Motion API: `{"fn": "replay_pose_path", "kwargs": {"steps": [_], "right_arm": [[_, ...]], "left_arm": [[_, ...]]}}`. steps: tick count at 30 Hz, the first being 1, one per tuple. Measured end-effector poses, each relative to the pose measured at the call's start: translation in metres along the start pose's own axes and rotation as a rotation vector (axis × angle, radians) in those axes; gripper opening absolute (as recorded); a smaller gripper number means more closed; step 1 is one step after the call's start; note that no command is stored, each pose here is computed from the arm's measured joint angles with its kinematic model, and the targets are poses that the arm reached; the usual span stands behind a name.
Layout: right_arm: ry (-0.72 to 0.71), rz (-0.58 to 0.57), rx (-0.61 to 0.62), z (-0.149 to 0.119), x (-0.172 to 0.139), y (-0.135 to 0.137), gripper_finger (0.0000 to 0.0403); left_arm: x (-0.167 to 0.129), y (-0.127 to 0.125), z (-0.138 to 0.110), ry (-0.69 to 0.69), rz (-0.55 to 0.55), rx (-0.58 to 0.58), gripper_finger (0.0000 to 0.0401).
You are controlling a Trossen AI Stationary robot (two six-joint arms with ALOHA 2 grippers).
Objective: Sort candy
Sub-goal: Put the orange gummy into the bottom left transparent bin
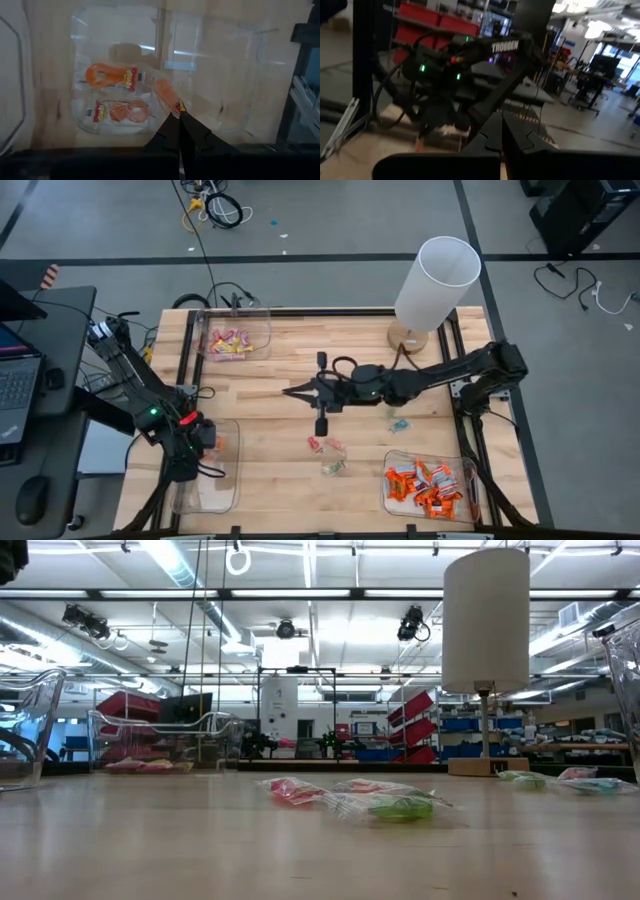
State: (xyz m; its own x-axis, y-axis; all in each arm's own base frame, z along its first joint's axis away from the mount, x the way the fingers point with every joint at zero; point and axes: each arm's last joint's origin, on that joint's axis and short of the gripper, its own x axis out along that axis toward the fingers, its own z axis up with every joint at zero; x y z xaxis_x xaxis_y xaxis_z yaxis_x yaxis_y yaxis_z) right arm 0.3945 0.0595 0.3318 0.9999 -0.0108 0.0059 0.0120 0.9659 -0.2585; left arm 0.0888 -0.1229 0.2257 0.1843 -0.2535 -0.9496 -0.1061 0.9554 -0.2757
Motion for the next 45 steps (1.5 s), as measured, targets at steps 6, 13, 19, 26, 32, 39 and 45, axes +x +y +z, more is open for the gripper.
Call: {"fn": "replay_pose_path", "kwargs": {"steps": [6,13,19,26,32,39,45], "right_arm": [[0.057,0.004,0.014,-0.004,-0.021,0.005,0.0],[0.114,-0.04,0.101,-0.026,-0.044,0.009,0.0],[0.146,-0.056,0.172,-0.047,-0.051,0.013,0.0],[0.139,-0.068,0.201,-0.054,-0.053,0.014,0.0],[0.139,-0.068,0.204,-0.054,-0.053,0.014,0.0],[0.14,-0.068,0.211,-0.054,-0.053,0.014,0.0],[0.141,-0.068,0.212,-0.054,-0.053,0.014,0.0]], "left_arm": [[0.0,0.003,-0.001,-0.004,0.033,0.001,0.0],[0.001,0.004,-0.001,-0.011,0.046,0.0,0.0],[0.023,0.0,-0.003,0.033,-0.113,-0.031,0.0],[0.035,0.003,-0.004,0.037,-0.146,-0.093,0.0003],[0.036,0.003,-0.005,0.04,-0.14,-0.114,0.0018],[0.036,0.003,-0.005,0.044,-0.138,-0.165,0.004],[0.036,0.004,-0.005,0.049,-0.133,-0.186,0.0074]]}}
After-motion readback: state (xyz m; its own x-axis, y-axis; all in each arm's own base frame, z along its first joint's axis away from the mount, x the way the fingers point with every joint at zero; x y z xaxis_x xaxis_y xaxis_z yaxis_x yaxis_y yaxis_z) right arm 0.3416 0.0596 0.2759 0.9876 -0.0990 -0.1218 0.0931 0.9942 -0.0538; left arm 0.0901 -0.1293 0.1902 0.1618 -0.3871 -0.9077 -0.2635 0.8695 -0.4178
